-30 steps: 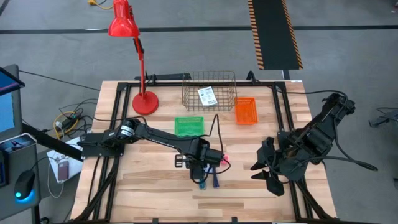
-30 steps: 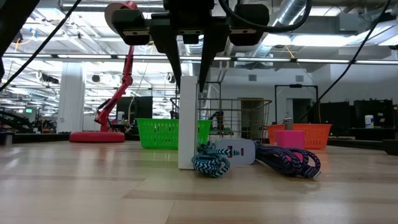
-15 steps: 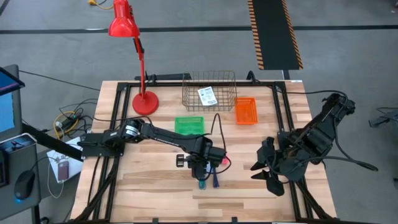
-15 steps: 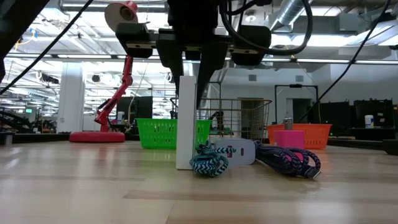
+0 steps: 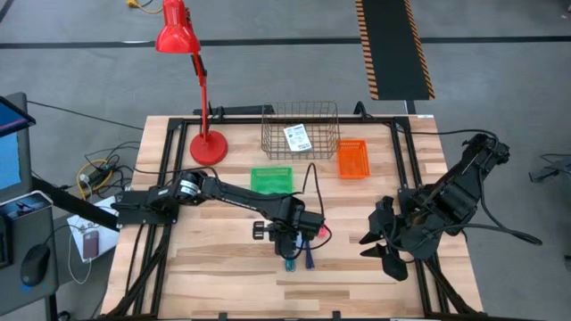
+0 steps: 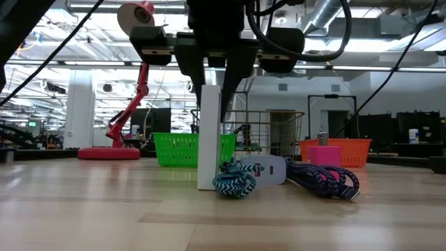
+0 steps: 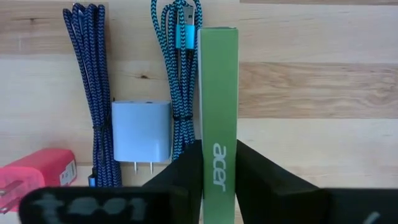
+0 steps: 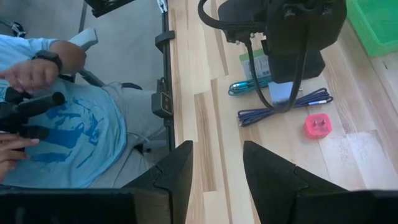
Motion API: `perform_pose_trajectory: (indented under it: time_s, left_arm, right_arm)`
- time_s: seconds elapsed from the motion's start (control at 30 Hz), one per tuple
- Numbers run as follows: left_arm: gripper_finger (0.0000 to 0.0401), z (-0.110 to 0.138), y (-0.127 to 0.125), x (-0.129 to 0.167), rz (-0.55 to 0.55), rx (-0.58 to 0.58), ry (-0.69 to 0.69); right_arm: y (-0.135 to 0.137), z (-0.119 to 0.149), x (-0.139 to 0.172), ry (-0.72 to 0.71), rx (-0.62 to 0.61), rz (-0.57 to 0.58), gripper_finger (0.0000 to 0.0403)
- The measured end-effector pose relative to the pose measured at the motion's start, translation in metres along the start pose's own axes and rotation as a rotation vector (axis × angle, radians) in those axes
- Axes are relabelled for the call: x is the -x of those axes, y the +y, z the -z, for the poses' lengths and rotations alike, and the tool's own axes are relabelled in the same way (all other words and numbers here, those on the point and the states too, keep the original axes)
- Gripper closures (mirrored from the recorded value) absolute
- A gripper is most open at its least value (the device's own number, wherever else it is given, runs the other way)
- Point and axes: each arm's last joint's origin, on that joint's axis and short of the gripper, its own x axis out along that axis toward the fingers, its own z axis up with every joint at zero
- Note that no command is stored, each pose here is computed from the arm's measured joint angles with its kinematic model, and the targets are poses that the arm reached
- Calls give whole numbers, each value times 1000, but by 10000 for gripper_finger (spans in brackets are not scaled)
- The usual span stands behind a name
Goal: Pick and place items into bin
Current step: Put the white card reader box into the gold wire basket
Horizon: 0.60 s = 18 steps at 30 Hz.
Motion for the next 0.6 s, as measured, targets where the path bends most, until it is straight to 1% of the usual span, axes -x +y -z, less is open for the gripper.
perform_pose_trajectory:
  time_s: [0.13,0.23,0.47,0.6]
  left_arm:
    - [320,1,1,-6,4,2,5]
    - [314,1,2,-6,-6,1,7]
    - [318,1,2,-5,-6,12,0]
    - [319,0,2,-5,-6,48,-1]
  right_arm:
    - [0,0,0,0,0,0,267]
    - [0,0,0,0,0,0,266]
    - [0,0,0,0,0,0,268]
    - [0,0,0,1,0,0,269]
